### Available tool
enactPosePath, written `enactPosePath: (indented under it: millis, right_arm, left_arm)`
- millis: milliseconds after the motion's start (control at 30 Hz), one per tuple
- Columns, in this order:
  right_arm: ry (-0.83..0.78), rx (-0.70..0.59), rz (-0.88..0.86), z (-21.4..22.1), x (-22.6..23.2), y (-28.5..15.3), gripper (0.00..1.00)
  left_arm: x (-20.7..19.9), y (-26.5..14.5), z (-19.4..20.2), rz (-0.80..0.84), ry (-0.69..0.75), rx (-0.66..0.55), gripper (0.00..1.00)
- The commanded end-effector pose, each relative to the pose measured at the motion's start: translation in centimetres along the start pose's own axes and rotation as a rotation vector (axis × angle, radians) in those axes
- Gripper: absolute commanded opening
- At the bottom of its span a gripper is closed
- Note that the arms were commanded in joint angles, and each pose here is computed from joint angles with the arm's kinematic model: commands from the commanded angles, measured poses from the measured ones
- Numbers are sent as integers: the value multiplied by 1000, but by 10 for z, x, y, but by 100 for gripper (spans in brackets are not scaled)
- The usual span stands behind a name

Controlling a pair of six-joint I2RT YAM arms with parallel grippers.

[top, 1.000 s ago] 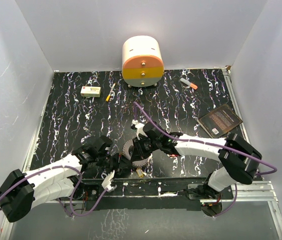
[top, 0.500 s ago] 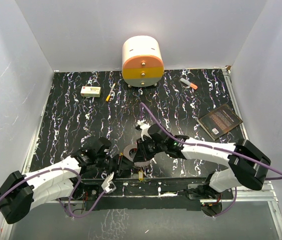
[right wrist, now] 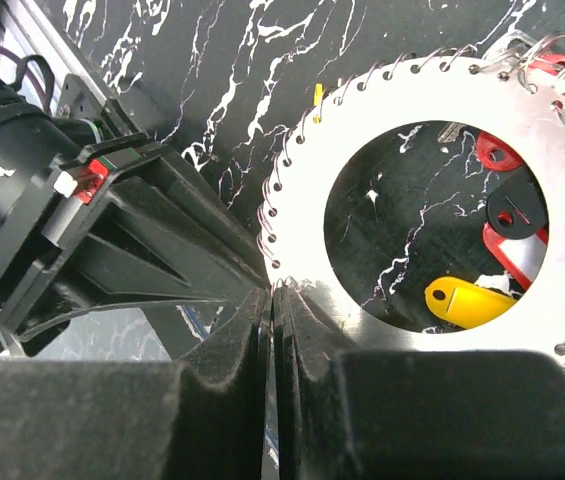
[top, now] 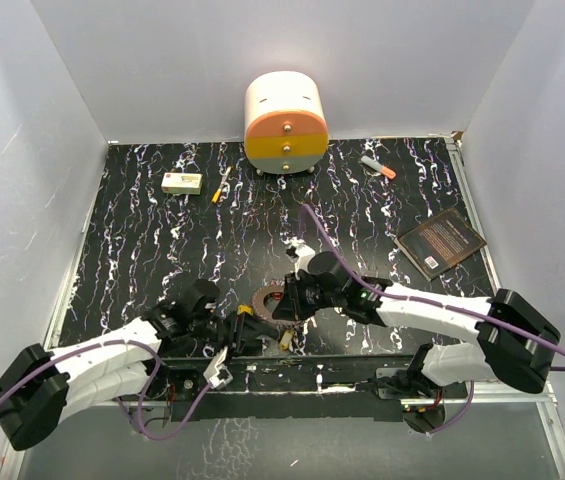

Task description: Put the keys on the keyring

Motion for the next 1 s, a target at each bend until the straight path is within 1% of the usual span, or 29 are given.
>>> enactPosePath:
  millis: [0,100,200,333,500,633,700,833,967]
  right_arm:
    - [-1,-157,-33,-16,9,-8,8]
    - [-2,-170,-33,-15,8,-10,8]
    - [-11,-177,-34,-17,10,-11,8]
    - [-23,-190,-43,-19,11,-12,8]
    - [-47,-215,-60,-24,15,-16,8]
    - [-66,-233,-62,-26,18,-20,8]
    - [-73,-239,-65,-27,19,-22,8]
    - [-82,-241,-68,-27,19,-24,8]
    - [-84,-245,-71,-26,19,-26,8]
  left_arm:
    - [14,-7,-6,-112,-39,-3,26]
    - [18,-9,-8,-151,-63,-8,29]
    - [29,-13,-9,-218,-123,-25,31]
    - [44,-15,-9,-296,-303,-57,37]
    - [43,-10,-2,-265,-540,-58,42]
    - [41,-6,2,-246,-675,-56,44]
    - [39,-3,4,-256,-727,-47,45]
    - [42,-3,6,-291,-753,-40,49]
    - [45,-5,11,-330,-803,-8,50]
Point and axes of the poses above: each gripper's point midway between its finger pads, its own y axis out along the fingers, its own x axis along the line the jaws close on, z = x × y, the point moved 9 cm from there along -y, back along the fingers, and after that the axes turned 2 degrees about -y, right-handed, at the moved point
